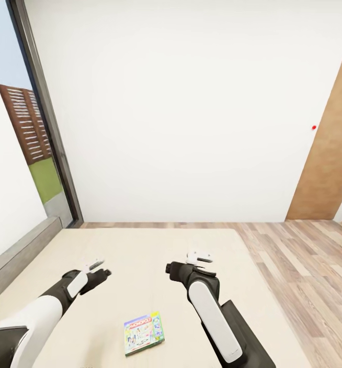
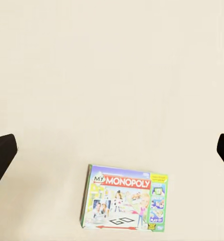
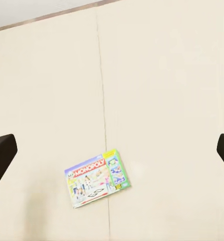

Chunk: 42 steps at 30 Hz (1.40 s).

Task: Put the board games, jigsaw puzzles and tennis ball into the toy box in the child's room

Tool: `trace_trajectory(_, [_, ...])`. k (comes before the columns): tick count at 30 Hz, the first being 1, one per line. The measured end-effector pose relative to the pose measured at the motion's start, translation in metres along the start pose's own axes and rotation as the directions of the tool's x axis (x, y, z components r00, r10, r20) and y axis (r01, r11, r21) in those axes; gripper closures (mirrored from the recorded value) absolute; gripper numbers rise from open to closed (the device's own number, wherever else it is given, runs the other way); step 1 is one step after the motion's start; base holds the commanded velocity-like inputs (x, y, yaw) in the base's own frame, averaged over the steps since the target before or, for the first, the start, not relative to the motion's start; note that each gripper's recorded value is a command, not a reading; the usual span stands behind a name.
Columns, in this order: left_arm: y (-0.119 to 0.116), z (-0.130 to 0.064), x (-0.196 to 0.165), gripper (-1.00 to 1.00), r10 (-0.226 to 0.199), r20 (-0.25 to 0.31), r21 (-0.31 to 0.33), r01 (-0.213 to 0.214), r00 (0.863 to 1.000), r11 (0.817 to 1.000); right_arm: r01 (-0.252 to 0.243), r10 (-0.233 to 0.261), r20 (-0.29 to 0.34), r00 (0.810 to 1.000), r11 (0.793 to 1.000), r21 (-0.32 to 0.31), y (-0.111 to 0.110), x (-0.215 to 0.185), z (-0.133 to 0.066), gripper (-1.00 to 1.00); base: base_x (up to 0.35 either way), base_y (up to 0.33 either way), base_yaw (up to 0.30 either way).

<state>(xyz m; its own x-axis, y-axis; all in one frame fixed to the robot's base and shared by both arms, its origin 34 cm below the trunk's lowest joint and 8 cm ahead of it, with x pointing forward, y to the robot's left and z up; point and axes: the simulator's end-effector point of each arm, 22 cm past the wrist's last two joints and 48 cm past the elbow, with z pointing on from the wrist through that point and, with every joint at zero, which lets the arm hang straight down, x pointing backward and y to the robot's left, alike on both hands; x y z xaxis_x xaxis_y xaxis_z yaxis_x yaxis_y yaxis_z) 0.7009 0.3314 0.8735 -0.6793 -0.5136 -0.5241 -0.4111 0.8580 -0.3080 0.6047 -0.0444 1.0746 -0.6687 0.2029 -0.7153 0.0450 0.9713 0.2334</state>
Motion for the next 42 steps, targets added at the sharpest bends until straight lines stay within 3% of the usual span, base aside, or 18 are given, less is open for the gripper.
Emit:
trace_trajectory(20, [-0.003, 0.011, 0.014, -1.0, 0.012, -0.051, -0.021, -0.013, 0.999, 1.0, -0.036, 0.036, -0.016, 0.999, 0.999, -0.019, 0.001, 0.008, 0.013, -1.0, 0.0, 0.0, 0.0])
trace_trajectory(25, [-0.005, 0.011, 0.021, -1.0, 0.03, -0.098, -0.017, -0.032, 0.995, 0.999, -0.038, 0.037, -0.024, 0.999, 0.999, -0.019, 0.001, 0.011, 0.016, -1.0, 0.0, 0.0, 0.0])
trace_trajectory(34, [-0.008, 0.015, 0.025, -1.0, 0.045, -0.118, -0.014, -0.047, 0.992, 0.999, -0.042, 0.041, -0.038, 0.998, 0.999, -0.02, 0.001, 0.015, 0.021, -1.0, 0.0, 0.0, 0.0])
trace_trajectory(42, [-0.006, 0.02, 0.032, -1.0, 0.091, -0.131, -0.023, -0.095, 0.987, 0.995, -0.045, 0.044, -0.05, 0.998, 0.999, -0.017, -0.001, 0.019, 0.026, -1.0, 0.0, 0.0, 0.0])
